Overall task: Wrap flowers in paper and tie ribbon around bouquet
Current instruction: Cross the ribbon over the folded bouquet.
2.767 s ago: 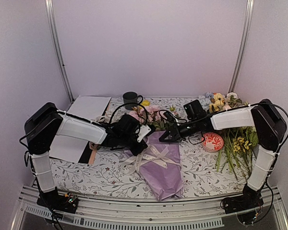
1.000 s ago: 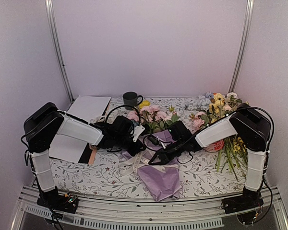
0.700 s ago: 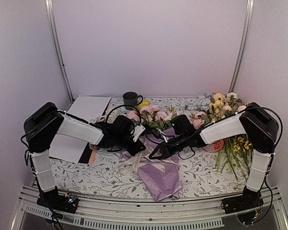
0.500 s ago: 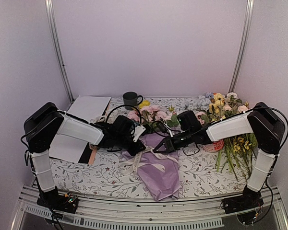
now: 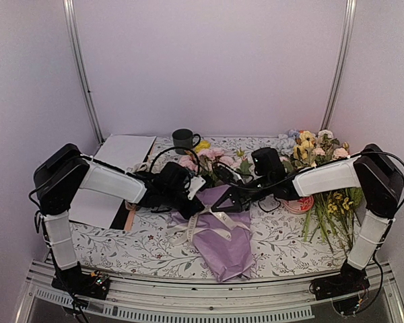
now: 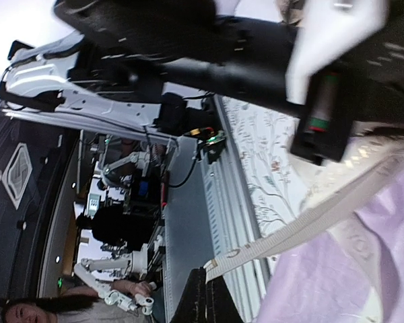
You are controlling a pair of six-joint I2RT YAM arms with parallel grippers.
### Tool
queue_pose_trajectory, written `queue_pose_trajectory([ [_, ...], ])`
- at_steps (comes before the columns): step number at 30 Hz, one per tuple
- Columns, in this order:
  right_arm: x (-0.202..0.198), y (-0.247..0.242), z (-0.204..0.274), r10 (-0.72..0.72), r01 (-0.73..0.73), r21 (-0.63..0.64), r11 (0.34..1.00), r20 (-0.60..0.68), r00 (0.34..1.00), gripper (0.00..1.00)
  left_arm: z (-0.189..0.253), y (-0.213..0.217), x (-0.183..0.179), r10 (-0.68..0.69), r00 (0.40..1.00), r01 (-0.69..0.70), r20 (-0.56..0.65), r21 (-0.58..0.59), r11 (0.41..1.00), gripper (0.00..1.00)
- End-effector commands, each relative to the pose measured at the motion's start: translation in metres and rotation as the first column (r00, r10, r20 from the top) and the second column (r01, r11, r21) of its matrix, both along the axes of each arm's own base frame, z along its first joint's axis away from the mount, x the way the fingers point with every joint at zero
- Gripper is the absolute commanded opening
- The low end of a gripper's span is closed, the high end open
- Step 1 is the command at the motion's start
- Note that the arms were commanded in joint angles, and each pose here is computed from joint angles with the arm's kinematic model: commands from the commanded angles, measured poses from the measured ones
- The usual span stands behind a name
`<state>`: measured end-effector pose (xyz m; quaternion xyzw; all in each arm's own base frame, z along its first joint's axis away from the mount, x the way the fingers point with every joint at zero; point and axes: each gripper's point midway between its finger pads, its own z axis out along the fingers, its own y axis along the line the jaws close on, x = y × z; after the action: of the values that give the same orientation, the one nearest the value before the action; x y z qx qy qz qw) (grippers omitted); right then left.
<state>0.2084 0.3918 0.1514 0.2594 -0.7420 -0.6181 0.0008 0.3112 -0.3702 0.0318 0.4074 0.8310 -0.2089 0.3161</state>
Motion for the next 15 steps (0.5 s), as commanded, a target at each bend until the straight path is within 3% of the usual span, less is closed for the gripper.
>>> queue_pose_trajectory([
  [1,-0.022,0.007,0.041,0.102,-0.099,0.081,0.992,-0.032,0.994,0.00,-0.014,0.005,-0.002,0.005,1.000,-0.004,-0.010,0.052,0.999,0.00],
  [4,0.011,-0.011,0.015,-0.076,0.075,-0.021,0.997,-0.057,0.995,0.00,-0.015,0.005,-0.002,0.004,1.000,-0.004,-0.011,0.053,0.999,0.00],
  [7,0.053,-0.046,-0.051,-0.324,0.302,-0.284,0.910,-0.035,0.945,0.00,-0.015,0.005,-0.003,0.004,1.000,-0.003,-0.013,0.049,0.999,0.00],
  [11,0.058,-0.066,-0.111,-0.339,0.318,-0.440,0.840,0.033,0.940,0.00,-0.003,0.000,-0.001,0.000,1.000,0.000,0.000,0.024,1.000,0.00],
  [15,0.053,-0.075,-0.148,-0.343,0.301,-0.521,0.799,0.017,0.939,0.00,0.013,-0.004,0.000,-0.008,1.000,0.008,0.022,-0.002,1.000,0.10],
])
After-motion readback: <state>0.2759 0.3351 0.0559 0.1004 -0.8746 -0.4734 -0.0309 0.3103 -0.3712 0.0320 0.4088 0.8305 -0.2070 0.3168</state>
